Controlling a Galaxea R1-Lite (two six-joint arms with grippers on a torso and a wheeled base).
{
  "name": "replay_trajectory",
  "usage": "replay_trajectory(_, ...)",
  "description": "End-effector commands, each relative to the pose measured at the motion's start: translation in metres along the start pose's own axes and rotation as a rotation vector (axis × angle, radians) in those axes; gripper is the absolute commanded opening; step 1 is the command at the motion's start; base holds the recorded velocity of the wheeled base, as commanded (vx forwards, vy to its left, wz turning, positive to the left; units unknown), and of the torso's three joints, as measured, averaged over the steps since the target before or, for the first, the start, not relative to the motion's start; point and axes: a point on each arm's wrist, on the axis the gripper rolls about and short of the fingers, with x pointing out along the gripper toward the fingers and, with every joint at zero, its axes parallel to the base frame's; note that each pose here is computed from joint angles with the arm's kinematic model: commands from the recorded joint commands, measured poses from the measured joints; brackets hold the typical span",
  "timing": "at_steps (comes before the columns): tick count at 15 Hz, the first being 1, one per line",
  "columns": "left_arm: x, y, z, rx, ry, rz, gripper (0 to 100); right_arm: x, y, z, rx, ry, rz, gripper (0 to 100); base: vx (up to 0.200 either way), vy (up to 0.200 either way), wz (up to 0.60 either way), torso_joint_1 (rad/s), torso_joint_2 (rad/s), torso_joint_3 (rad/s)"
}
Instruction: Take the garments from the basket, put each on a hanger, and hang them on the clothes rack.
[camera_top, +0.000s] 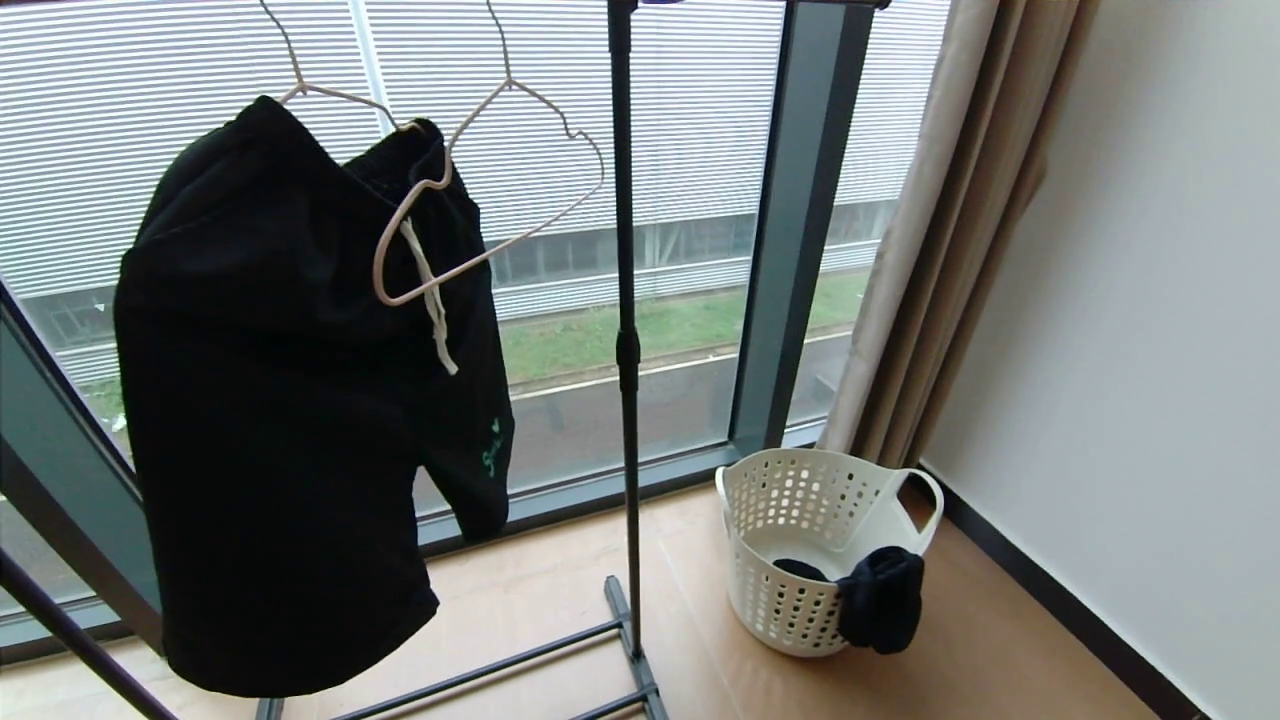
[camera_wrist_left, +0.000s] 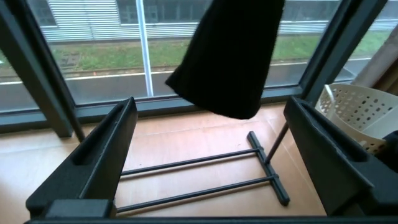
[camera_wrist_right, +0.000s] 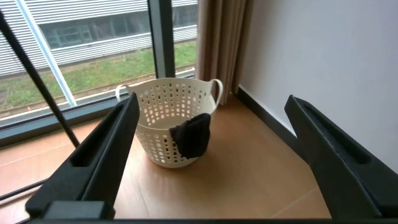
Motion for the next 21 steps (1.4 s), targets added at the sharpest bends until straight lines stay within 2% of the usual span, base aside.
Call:
replay_trajectory(1, 0.0001, 0.0000, 0.0000, 0.000, 0.002, 0.000, 100, 0.0001, 0.0000, 0.0001, 0.000, 0.001, 0.000, 100, 0.000, -0.200, 0.00, -0.002, 0.00, 0.002)
replay_trajectory(5, 0.0001, 0.0000, -0.0001, 0.000, 0.002, 0.001, 100, 0.0001, 0.0000, -0.0001, 0.001, 0.003, 0.000, 100, 0.000, -0.200, 0.00, 0.000, 0.00, 0.002)
replay_trajectory(16, 0.0001, 0.0000, -0.0001, 0.000, 0.002, 0.001, 100, 0.0001, 0.0001, -0.0001, 0.000, 0.003, 0.001, 100, 0.200, -0.200, 0.00, 0.004, 0.00, 0.001)
replay_trajectory(21, 0.0001, 0.0000, 0.0000, 0.000, 0.002, 0.000, 100, 0.0001, 0.0001, -0.0001, 0.001, 0.003, 0.001, 100, 0.000, 0.000, 0.00, -0.032, 0.10, 0.069)
